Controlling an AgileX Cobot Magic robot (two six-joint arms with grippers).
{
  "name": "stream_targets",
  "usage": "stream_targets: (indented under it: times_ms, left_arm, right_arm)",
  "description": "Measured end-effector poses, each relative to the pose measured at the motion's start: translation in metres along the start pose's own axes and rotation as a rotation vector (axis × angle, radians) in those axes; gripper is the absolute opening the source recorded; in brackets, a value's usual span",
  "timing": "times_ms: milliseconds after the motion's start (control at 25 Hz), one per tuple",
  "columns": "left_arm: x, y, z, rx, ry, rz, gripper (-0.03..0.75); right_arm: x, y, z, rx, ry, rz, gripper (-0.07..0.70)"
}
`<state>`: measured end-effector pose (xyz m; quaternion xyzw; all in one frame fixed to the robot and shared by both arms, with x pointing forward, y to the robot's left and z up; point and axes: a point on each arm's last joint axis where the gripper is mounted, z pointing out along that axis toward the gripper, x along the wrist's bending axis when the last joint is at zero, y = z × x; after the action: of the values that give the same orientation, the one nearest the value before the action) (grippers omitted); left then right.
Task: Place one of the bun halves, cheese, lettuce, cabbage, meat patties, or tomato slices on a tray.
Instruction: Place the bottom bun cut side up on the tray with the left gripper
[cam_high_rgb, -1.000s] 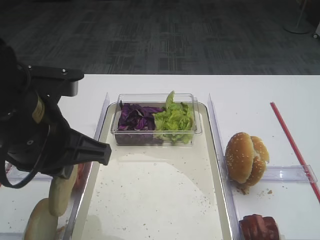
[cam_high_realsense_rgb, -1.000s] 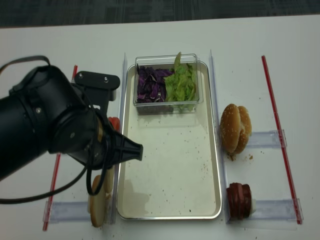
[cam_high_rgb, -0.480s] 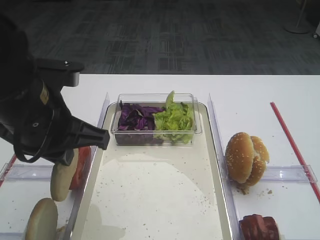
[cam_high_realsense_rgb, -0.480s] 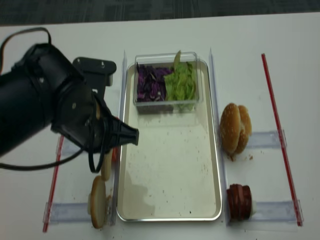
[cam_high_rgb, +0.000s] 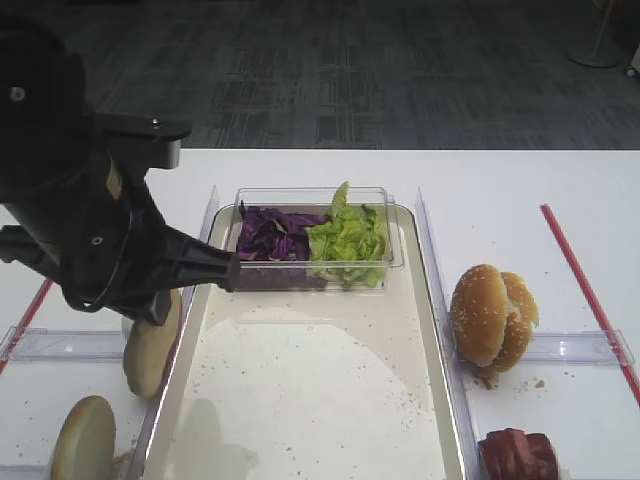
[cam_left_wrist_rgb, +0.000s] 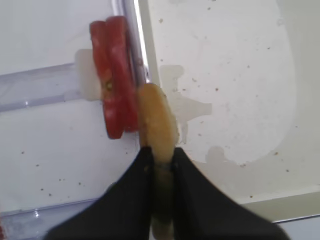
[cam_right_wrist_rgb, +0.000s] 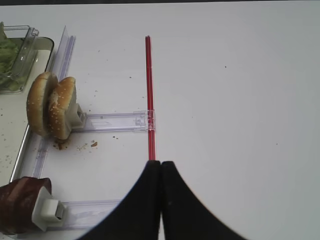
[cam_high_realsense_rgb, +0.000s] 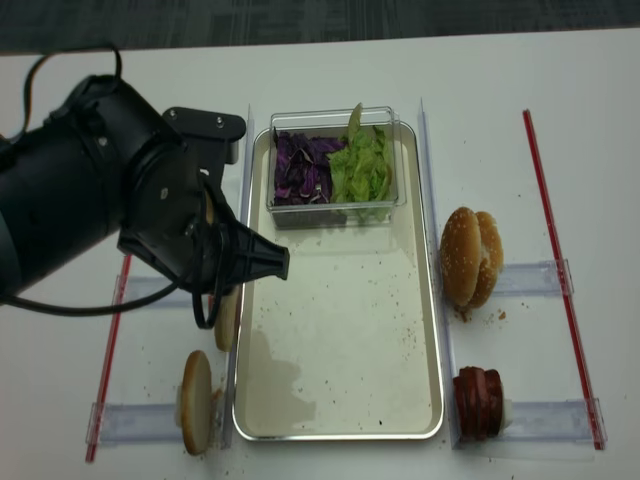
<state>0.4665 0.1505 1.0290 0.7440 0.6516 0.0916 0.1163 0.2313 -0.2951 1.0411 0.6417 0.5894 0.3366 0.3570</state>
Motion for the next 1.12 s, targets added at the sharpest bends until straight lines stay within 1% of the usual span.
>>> stream_targets:
  times_ms: [80, 160, 320, 360, 440, 480, 600, 640, 760, 840, 1040, 1120]
  left_arm:
    - [-0.006, 0.001, 0.000, -0.006, -0.062, 0.009, 0.050]
    - [-0.012, 0.001, 0.000, -0.013, -0.133, 0.029, 0.050]
    - [-0.027, 0.003, -0.004, -0.041, -0.296, 0.050, 0.050]
    - [-0.030, 0.004, -0.005, -0.047, -0.338, 0.047, 0.050]
    - [-0.036, 0.004, -0.007, -0.059, -0.406, 0.057, 0.050]
    - [-0.031, 0.009, -0.007, -0.072, -0.427, 0.032, 0.050]
    - [-0.044, 0.005, -0.011, -0.064, -0.518, 0.055, 0.050]
    - [-0.046, 0.004, -0.012, -0.060, -0.541, 0.055, 0.050]
    - [-0.050, 0.004, -0.014, -0.068, -0.584, 0.067, 0.050]
    - [-0.051, 0.005, -0.014, -0.070, -0.598, 0.064, 0.050]
    - [-0.051, 0.006, -0.014, -0.095, -0.599, 0.079, 0.050]
    - [-0.051, 0.008, -0.011, -0.088, -0.599, 0.067, 0.050]
  right_arm:
    - [0.000, 0.000, 0.000, 0.000, 0.000, 0.000, 0.364]
    - [0.000, 0.000, 0.000, 0.000, 0.000, 0.000, 0.364]
    - [0.000, 0.000, 0.000, 0.000, 0.000, 0.000, 0.364]
    - [0.000, 0.000, 0.000, 0.000, 0.000, 0.000, 0.364]
    - [0.000, 0.000, 0.000, 0.000, 0.000, 0.000, 0.364]
    - [0.000, 0.000, 0.000, 0.000, 0.000, 0.000, 0.364]
    - [0.000, 0.000, 0.000, 0.000, 0.000, 0.000, 0.364]
    - [0.000, 0.000, 0.000, 0.000, 0.000, 0.000, 0.364]
    - [0.000, 0.000, 0.000, 0.000, 0.000, 0.000, 0.364]
    - [0.000, 0.000, 0.000, 0.000, 0.000, 0.000, 0.364]
    - [0.000, 0.000, 0.000, 0.000, 0.000, 0.000, 0.364]
    - [0.000, 0.000, 0.000, 0.000, 0.000, 0.000, 0.364]
